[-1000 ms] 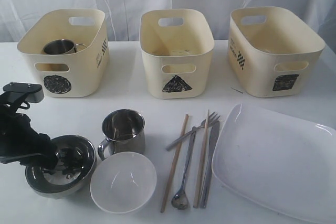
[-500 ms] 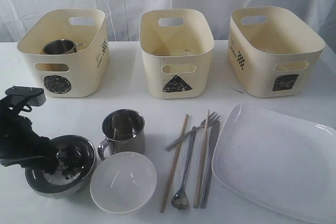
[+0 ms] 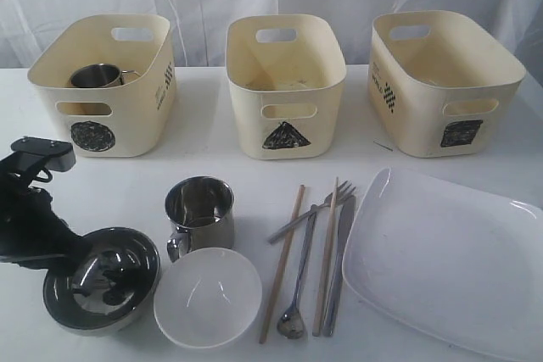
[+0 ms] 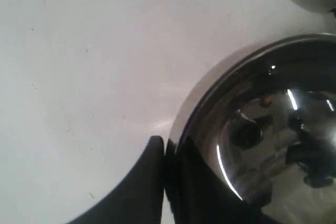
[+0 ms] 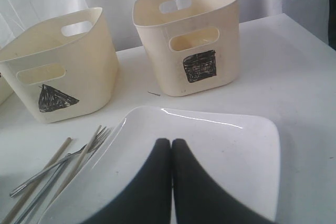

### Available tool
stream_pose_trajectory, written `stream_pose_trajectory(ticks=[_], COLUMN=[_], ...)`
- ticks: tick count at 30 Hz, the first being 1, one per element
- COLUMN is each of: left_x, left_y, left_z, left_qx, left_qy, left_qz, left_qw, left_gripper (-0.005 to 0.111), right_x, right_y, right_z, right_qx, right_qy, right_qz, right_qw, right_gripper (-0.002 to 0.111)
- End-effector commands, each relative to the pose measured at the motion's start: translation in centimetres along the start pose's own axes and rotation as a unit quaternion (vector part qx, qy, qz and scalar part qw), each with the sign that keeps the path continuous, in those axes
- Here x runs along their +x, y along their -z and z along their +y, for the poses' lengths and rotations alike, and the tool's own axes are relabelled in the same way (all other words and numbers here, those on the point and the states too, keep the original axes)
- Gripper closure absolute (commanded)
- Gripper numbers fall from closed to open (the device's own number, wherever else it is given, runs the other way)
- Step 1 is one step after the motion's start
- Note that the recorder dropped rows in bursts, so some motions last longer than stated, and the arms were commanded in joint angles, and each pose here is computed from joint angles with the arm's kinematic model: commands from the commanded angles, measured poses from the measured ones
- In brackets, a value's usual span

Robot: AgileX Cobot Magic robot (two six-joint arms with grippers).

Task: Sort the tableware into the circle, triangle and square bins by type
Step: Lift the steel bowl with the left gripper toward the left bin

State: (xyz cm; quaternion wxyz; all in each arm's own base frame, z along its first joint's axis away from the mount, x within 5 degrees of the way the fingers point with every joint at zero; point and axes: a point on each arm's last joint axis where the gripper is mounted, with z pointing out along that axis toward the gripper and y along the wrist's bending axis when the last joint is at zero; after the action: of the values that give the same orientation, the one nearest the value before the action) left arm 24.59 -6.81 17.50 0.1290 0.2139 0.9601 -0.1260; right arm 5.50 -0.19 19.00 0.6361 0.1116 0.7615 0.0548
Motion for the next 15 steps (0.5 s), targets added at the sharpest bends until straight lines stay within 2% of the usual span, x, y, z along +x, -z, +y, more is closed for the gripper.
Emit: stream_pose_trajectory(ticks=[1, 6, 15], left_x=[0.6, -0.5, -3.8], left_y=[0.4, 2.9, 10.4], left_z=[-0.4, -0.7, -2.1], left_qx=[0.005, -0.011, -0.038], left_qy=[-0.026, -0.041, -0.06], left_qz=[0.023, -0.028, -0.161], left_qw=[0.999, 0.999, 0.984], left_gripper=[0.107, 0.107, 0.107], right_x=[0.1, 0.1, 0.1], right_y=[0.0, 0.0, 0.0], right_z=[0.0, 0.0, 0.0], right_qx=[-0.001, -0.001, -0.001], right_qy=[0.001, 0.001, -0.014], right_qz=[-0.003, -0.003, -0.003], right_qw=[1.0, 1.0, 1.0], right_gripper=[0.108, 0.108, 0.108])
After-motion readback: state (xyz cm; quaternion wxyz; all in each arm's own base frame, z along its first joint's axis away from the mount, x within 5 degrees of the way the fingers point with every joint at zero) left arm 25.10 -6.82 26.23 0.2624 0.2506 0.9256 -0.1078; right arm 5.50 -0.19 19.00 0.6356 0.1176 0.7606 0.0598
